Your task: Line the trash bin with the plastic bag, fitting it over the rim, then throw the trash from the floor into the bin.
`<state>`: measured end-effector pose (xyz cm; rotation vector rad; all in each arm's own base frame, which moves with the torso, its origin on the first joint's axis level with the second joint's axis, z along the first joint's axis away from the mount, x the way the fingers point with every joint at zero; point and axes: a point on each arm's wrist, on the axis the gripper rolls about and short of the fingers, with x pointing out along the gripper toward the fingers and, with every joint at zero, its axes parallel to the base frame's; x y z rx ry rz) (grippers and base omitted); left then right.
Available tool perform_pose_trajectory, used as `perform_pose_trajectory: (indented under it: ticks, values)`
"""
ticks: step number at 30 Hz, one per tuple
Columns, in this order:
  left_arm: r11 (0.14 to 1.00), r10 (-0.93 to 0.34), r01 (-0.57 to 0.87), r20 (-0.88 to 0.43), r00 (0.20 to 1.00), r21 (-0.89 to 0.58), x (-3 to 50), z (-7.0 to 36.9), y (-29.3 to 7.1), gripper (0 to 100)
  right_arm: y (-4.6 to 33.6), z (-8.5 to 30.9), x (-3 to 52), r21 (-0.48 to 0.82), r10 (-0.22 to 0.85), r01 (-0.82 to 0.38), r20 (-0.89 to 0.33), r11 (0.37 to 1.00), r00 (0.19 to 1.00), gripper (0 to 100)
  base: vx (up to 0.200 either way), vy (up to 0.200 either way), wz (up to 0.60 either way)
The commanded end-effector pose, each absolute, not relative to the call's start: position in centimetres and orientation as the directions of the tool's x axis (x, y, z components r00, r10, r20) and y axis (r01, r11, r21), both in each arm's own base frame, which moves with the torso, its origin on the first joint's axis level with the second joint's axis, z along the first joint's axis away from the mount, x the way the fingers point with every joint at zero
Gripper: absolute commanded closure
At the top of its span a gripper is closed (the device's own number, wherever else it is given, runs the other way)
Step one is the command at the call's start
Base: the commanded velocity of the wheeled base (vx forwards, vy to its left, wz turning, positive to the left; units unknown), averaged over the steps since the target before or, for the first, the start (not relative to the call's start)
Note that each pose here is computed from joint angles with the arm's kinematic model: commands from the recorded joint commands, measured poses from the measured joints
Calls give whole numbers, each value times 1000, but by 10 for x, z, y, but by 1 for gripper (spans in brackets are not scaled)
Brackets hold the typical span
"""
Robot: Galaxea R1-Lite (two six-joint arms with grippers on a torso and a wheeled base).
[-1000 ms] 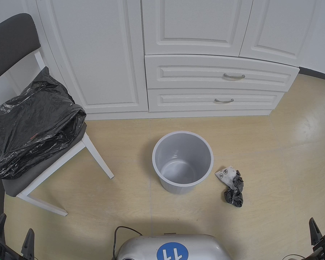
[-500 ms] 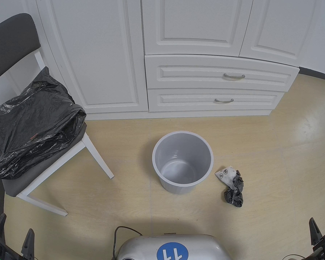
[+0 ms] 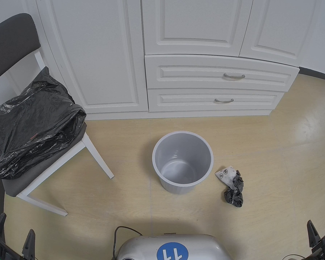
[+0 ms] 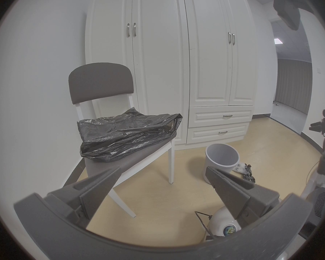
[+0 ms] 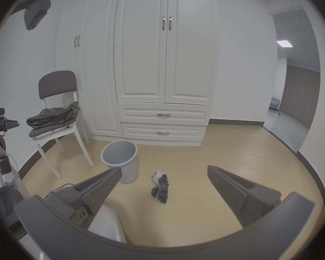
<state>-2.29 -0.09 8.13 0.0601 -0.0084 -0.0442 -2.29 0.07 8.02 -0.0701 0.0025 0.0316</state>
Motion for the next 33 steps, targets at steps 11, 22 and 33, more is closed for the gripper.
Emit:
perform_pose_trajectory:
  ticks: [11, 22, 33]
  values:
    - [999, 23, -19, 70, 997, -51, -24, 86, 1, 0, 0, 77, -23, -29, 17, -17, 9, 999, 1000, 0, 0, 0, 0]
    - [999, -15, 20, 138, 990, -35, -37, 154, 2, 0, 3, 159, -4, 34, 156, -157, 23, 987, 988, 0, 0, 0, 0]
    - [920, 370, -333, -177, 912, 208, 56, 241, 12, 0, 11, 235, 87, 10, 168, -168, -40, 986, 985, 0, 0, 0, 0]
